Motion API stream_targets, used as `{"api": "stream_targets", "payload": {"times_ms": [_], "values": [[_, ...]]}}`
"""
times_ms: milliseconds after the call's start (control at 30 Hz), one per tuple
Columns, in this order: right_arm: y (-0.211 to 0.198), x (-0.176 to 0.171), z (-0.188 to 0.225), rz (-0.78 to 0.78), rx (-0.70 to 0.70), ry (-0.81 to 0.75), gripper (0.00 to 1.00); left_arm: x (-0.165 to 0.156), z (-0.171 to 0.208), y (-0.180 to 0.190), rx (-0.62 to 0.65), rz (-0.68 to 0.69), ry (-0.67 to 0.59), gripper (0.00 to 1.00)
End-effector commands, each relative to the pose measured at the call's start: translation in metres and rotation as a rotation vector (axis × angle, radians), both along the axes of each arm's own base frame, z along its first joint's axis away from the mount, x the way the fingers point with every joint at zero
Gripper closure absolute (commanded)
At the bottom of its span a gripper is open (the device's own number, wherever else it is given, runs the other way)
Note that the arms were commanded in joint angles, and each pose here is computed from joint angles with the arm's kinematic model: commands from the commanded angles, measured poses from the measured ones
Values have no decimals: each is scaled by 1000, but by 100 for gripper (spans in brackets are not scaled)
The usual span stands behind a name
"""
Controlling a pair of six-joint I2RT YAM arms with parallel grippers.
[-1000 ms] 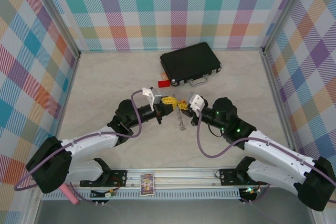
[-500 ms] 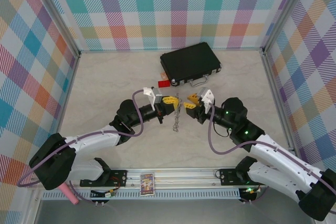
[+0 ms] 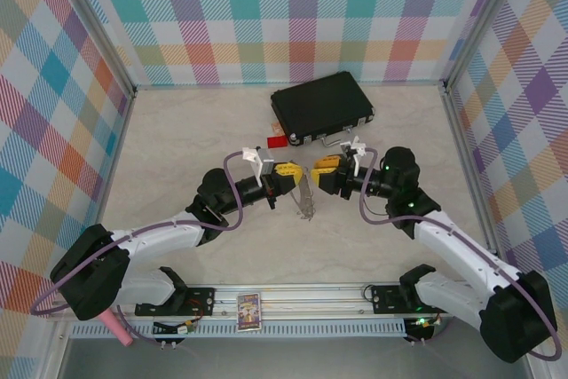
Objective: Put the keys on the keyring
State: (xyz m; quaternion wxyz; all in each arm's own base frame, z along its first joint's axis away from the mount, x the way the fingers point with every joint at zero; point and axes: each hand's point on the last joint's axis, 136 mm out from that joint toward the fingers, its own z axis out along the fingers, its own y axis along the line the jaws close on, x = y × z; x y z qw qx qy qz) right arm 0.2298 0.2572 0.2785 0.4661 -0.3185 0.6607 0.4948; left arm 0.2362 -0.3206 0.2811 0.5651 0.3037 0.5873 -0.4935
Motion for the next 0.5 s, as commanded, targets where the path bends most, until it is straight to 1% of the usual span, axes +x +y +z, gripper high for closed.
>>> {"api": "stream_targets", "payload": {"times_ms": [0,67,167,233,467], "values": [[6,-10,26,93,73,-27,67,-6,26,-4,-64,-38,-52,100],[7,-9,24,99,70,-17,70,-6,28,-5,-66,-43,-55,100],[9,-6,21,111,68,3,71,-7,29,-6,-69,-51,-52,100],[11,-5,18,116,66,16,74,-7,30,-7,-71,-58,-48,100],[9,-1,12,106,63,30,77,-8,32,-5,-78,-54,-50,100]]}}
